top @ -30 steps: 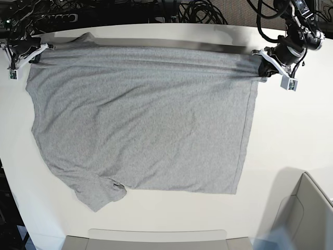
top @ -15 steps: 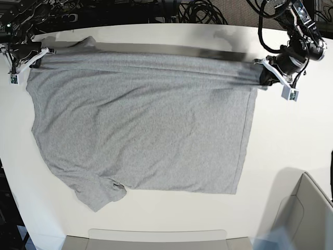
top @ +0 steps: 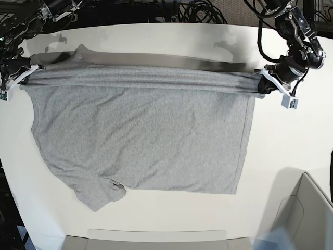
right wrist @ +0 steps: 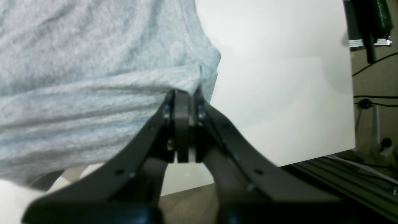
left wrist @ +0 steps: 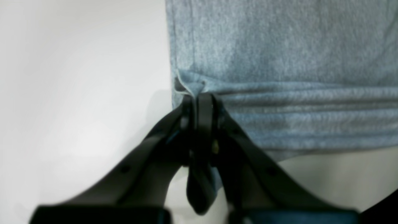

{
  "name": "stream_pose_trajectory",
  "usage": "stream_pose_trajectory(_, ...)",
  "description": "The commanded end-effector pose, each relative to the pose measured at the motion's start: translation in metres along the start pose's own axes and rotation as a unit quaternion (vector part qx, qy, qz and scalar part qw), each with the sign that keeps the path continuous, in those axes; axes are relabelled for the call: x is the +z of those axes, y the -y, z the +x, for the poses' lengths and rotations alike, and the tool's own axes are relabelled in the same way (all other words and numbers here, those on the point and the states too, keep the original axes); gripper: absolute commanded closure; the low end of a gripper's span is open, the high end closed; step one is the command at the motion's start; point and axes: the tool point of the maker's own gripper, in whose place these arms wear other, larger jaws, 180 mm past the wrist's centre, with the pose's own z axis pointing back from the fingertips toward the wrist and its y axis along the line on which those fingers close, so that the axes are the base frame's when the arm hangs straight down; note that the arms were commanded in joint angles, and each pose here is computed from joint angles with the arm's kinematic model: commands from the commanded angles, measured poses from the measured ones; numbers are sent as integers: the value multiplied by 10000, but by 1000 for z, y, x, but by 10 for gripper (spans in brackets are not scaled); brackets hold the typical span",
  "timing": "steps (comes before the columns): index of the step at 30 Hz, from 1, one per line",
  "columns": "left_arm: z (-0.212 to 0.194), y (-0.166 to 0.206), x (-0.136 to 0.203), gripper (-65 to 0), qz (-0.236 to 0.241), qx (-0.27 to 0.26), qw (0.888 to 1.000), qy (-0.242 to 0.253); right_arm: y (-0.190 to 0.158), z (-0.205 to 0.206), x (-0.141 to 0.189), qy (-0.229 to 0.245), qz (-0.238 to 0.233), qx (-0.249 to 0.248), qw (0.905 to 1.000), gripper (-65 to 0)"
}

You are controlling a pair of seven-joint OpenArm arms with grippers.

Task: Fold the T-shirt properly
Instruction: 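Lift the shoulder edge and fold it over toward the hem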

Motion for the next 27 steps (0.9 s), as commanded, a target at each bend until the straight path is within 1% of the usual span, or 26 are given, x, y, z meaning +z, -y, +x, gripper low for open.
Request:
stream_pose_trajectory(1,16,-4,2,0,176,52,9997,139,16,11,7,99,-314,123,9994,0)
stream_pose_trajectory(3,18,7,-4,0,73,57,9999,137,18,17,7,137,-380,104,9991,0)
stream_pose_trajectory(5,27,13,-8,0,17,48,9998,199,14,26,5,146,-390,243,9988,0)
stream_pose_trajectory(8,46,13,-8,0,40,146,9991,398,7,37,2,70,-478,509,9975,0)
stream_pose_trajectory(11,54,12,-8,0,91,335,9982,484,7,45,1,8,-624,612,9962,0)
stream_pose_trajectory(13,63,12,-7,0,92,370,9976,582,7,53,1,29,-693,655,9954,0)
stream_pose_trajectory(16,70,13,-7,0,76,360,9972,655,4,62,-1,70,-687,729,9949,0)
stream_pose_trajectory(18,75,13,-7,0,73,351,9969,705,2,63,-7,-15,-634,733,9953,0)
stream_pose_trajectory(21,76,9,-12,0,150,345,9972,643,5,60,-21,-276,-598,680,9955,0)
stream_pose_trajectory(24,75,12,-28,0,315,60,9989,354,6,58,-29,-411,-508,647,9958,0)
stream_pose_trajectory(26,76,11,-33,0,394,-6,9984,401,5,57,-32,-428,-477,644,9959,0)
stream_pose_trajectory(27,79,11,-33,0,395,-14,9980,488,4,60,-34,-339,-458,645,9963,0)
